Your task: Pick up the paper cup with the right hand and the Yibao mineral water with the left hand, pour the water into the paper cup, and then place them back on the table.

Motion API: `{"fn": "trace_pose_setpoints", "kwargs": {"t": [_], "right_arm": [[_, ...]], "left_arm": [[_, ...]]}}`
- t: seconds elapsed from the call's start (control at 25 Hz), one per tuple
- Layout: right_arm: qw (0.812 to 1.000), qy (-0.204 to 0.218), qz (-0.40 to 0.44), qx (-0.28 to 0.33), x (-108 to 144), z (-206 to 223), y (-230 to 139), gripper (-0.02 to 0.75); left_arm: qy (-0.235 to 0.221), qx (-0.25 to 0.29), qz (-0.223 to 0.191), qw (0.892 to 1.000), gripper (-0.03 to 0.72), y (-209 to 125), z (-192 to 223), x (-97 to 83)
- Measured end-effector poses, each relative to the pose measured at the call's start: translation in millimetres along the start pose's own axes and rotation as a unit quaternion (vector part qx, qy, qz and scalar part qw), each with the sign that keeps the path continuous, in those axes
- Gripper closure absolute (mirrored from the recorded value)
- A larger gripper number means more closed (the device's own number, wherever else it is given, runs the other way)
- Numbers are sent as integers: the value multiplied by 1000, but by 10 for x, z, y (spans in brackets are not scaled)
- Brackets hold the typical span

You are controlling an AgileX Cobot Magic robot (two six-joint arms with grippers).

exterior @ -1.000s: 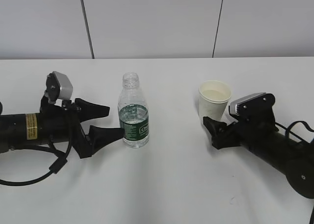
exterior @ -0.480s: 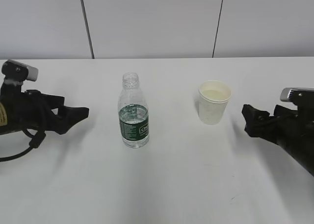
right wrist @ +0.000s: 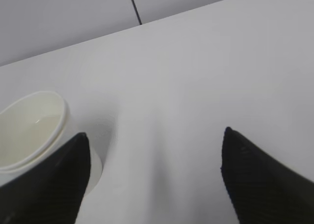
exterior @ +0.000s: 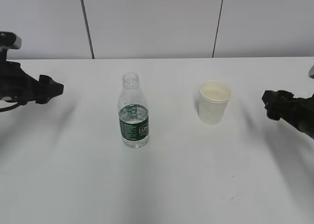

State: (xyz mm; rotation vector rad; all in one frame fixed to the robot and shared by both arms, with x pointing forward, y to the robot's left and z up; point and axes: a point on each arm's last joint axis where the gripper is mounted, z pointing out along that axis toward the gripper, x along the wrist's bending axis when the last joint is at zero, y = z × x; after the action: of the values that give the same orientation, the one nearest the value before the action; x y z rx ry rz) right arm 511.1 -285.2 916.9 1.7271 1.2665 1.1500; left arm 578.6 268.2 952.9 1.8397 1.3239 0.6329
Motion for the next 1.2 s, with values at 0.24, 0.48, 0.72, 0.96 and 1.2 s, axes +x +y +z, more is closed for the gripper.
{"fn": "trace_pose_setpoints", "kwargs": {"t": [0.24,0.48,0.72,0.96,1.2], "right_arm": [[996,-13,-14,87,-6,74,397,97],[972,-39,-71,221,98,191,785,106],[944,-71,-114,300,177,141,1238,115],[913,-84,-150,370,232,-4,1526,127],[870,-87,-173,453,235,-171,1581,142]], "left_arm": [[30,8,-28,999,117,184,-60,66],[6,36,-24,999,138,186,-71,21],[-49,64,-35,996,142,148,-80,-81],[-74,48,-37,995,149,284,-93,-112],[-74,45,-36,996,155,308,-95,-109]]}}
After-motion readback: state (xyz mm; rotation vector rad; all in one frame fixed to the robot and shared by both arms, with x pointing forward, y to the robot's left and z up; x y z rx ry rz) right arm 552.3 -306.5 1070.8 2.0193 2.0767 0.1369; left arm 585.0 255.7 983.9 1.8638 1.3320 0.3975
